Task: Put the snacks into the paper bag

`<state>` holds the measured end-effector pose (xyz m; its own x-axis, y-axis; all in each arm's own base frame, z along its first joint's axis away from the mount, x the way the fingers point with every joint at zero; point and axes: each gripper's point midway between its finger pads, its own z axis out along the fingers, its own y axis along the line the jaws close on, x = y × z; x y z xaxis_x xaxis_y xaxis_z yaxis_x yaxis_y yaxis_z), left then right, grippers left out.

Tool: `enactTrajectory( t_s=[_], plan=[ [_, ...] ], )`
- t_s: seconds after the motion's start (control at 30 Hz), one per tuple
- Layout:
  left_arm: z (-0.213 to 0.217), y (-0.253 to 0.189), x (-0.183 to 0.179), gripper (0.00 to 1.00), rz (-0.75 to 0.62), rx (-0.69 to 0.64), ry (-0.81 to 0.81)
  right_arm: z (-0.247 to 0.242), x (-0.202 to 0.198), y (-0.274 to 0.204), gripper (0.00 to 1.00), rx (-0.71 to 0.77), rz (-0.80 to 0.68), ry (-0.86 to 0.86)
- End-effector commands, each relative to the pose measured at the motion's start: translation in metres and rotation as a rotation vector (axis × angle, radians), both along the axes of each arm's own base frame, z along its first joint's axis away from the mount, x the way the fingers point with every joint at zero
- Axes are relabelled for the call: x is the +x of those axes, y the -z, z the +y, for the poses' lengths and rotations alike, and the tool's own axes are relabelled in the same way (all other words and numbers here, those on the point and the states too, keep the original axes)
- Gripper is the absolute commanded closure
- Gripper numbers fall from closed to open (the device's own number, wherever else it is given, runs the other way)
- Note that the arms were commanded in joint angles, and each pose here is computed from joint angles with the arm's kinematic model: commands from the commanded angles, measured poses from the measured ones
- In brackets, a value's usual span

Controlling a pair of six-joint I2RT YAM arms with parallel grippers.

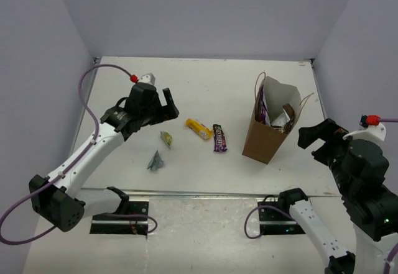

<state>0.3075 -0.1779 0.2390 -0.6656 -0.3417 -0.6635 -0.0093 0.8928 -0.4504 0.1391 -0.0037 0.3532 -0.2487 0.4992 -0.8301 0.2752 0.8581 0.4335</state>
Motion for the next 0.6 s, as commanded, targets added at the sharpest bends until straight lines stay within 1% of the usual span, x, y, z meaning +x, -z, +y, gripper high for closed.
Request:
enactTrajectory(
  t_s=[0.0,0.07,0.1,0.17,0.33,0.4,0.53,0.57],
  plan=[
    [0.037,0.043,-0.026,0.00,0.108,0.124,-0.115,0.006,0.001,-0.001,0.01,0.013,-0.015,-0.031],
    [0.043,0.057,-0.030,0.00,0.127,0.148,-0.130,0.008,0.001,0.000,0.01,0.021,-0.011,-0.039],
    [0.046,0.071,-0.035,0.00,0.158,0.164,-0.139,0.009,0.001,0.000,0.01,0.023,-0.011,-0.047],
    [0.049,0.083,-0.037,0.02,0.177,0.181,-0.150,0.011,0.001,-0.002,0.01,0.027,-0.014,-0.053],
    [0.053,0.116,-0.040,0.02,0.254,0.227,-0.174,0.011,0.000,-0.004,0.01,0.029,-0.019,-0.057],
    [0.048,0.124,-0.035,0.02,0.257,0.224,-0.158,0.011,0.000,-0.004,0.01,0.030,-0.021,-0.058],
    [0.038,0.148,-0.028,0.02,0.311,0.232,-0.136,0.010,-0.002,-0.003,0.01,0.022,-0.017,-0.059],
    [0.034,0.148,-0.023,0.02,0.302,0.221,-0.132,0.010,-0.002,-0.002,0.01,0.020,-0.016,-0.061]
  ],
)
